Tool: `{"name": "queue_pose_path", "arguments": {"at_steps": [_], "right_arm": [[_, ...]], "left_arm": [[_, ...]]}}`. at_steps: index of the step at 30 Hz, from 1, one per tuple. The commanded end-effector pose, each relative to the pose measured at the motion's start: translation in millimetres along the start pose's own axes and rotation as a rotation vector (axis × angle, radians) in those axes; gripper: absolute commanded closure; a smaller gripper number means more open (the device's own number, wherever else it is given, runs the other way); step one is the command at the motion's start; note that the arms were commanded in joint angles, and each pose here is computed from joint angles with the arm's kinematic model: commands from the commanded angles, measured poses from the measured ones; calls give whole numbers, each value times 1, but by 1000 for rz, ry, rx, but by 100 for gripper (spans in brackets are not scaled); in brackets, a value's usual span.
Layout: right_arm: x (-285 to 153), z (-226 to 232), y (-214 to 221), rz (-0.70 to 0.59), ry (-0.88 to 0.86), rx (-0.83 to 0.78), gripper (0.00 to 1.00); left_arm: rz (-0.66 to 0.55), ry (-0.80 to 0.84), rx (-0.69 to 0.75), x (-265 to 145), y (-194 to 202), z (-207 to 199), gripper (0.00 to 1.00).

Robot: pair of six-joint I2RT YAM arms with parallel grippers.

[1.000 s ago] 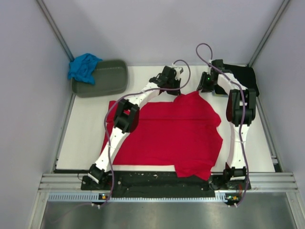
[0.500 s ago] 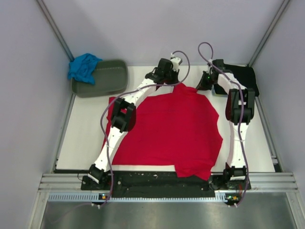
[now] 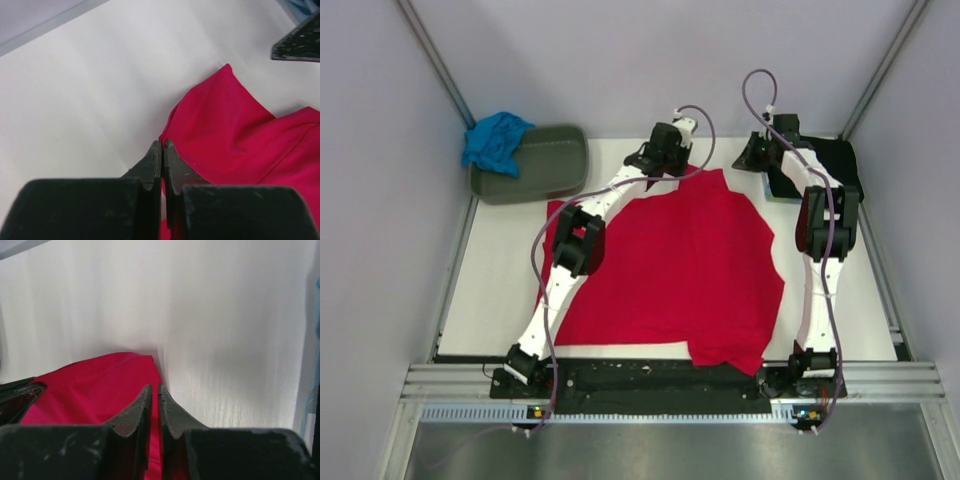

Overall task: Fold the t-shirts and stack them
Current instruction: Flatten out the tshirt

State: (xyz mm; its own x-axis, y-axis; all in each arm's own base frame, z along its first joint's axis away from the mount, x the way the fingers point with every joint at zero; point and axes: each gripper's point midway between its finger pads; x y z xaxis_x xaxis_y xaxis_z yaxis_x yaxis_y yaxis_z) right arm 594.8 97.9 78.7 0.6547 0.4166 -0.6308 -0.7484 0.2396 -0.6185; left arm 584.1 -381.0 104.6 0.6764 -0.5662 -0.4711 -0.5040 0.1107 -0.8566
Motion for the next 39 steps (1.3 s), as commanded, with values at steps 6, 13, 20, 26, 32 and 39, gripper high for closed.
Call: {"name": "queue_pose_path", "arguments": {"at_steps": [6,13,20,26,32,39], "right_arm": [[-39,9,-20,-58,69,-104,66],[-123,-17,9,-6,347,-206,44],[-195,8,80,118,367,-262,42],[-245,63,139,197,237,-354,42],[-283,91,175,159,76,-624,42],[-318,104,230,147,-148,-985,36]], "left_arm": [[-56,-212,-16,-15,-21,39,48],[-107,-198,131,-50,-68,33,23],[-33,-11,396,-150,-91,-12,21],[305,107,514,-255,-1,-19,26],[634,162,584,-374,124,-6,36],[872,220,669,-473,248,12,39]]}}
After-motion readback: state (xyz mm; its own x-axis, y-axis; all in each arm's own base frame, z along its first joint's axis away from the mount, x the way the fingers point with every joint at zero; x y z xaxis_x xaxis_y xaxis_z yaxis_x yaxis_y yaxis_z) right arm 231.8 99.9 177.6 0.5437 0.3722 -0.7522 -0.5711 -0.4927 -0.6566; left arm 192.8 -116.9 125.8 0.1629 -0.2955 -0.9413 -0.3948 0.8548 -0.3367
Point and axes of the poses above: each gripper's point midway between its finger pads, its own x axis out along the fingers, its own z axis along the line the jaws close on, y = z × x, and after that the axes turned 6 degrees about -x, right-handed
